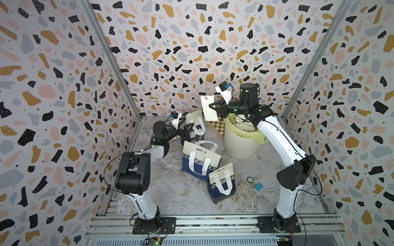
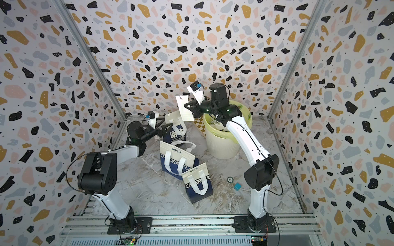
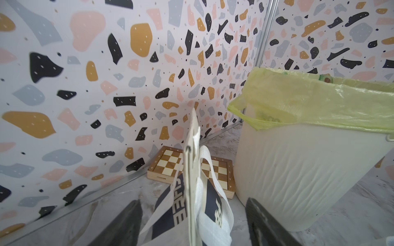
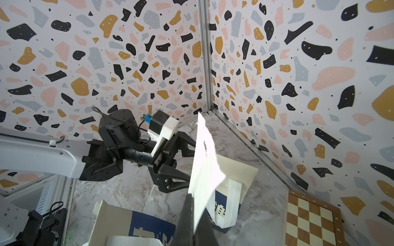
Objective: Shred takeout receipts and throw away
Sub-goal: Place the takeout bag at the center of the board, then shred the takeout receipt.
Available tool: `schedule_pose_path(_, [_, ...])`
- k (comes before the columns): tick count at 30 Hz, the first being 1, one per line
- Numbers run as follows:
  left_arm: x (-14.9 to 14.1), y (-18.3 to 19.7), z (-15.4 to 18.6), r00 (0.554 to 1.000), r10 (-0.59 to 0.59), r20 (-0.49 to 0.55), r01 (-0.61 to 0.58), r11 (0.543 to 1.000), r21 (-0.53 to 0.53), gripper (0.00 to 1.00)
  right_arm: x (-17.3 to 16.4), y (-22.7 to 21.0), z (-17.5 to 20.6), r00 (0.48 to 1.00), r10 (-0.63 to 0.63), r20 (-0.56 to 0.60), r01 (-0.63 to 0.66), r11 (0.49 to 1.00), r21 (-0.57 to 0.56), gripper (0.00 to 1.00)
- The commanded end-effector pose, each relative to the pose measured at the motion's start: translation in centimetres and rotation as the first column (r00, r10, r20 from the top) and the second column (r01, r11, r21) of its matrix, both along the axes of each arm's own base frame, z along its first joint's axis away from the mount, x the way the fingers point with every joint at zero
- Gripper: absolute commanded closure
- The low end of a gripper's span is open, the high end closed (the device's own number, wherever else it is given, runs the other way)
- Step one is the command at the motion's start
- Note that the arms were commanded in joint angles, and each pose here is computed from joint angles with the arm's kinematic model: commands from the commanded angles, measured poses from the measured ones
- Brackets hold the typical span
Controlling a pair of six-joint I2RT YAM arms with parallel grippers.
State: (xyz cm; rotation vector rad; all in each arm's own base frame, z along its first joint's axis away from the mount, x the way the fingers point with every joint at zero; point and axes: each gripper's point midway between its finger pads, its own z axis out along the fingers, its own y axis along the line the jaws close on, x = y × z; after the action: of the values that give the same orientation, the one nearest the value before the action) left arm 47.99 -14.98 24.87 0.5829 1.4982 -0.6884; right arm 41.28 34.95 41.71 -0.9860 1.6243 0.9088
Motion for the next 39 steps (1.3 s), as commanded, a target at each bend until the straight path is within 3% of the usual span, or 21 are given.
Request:
schedule_pose_path(1, [-0.6,1.0,3.1,0.996,0.012,0.09,-0.013,1.0,0.006,0.17,-1.7,-1.3,2.8,0.999,-0.006,0.047,0.005,1.0,0.019,1.0])
schedule_pose_path(9, [-2.7,3.3,7.5,0.987,0.062,0.151,-0.069,0.997,0.044,0.14,-1.8,-2.6,3.7,0.997,-0.04,0.065,0.038,0.998,0.042,1.0])
schedule_pose_path(16, [-6.0,3.5,14.2,0.981,0.105,0.165,-0.111,0.993,0.028,0.17,-2.1,-4.4,4.6,0.993,-0.087,0.086,0.081,0.995,0.066,1.0])
schedule_pose_path(21, [-10.4,-1.8,17.1,0.996,-0.021,0.085,0.018,0.999,0.04,0.18,-3.6,-5.2,5.6,0.989,-0.095,0.115,0.084,0.991,0.103,1.0])
schedule_pose_path(25, [-13.7,-4.9,19.7,0.991,-0.131,-0.023,0.127,0.982,-0.143,0.18,-5.9,-6.4,6.6,0.983,-0.073,0.171,0.046,0.986,0.16,1.0])
schedule_pose_path(29, [-16.7,-9.0,21.1,0.949,-0.309,-0.062,0.281,0.918,-0.279,0.16,-8.2,-7.4,7.6,0.983,-0.032,0.183,-0.014,0.969,0.247,1.0])
schedule_pose_path(33, [-17.8,-11.3,21.8,0.893,-0.445,-0.07,0.382,0.831,-0.405,0.15,-9.9,-7.6,8.3,0.981,0.008,0.192,-0.063,0.958,0.28,1.0])
schedule_pose_path(39, [-17.1,-13.0,21.2,0.888,-0.453,-0.086,0.392,0.839,-0.377,0.14,-12.3,-7.2,9.3,0.973,0.099,0.209,-0.161,0.939,0.304,1.0])
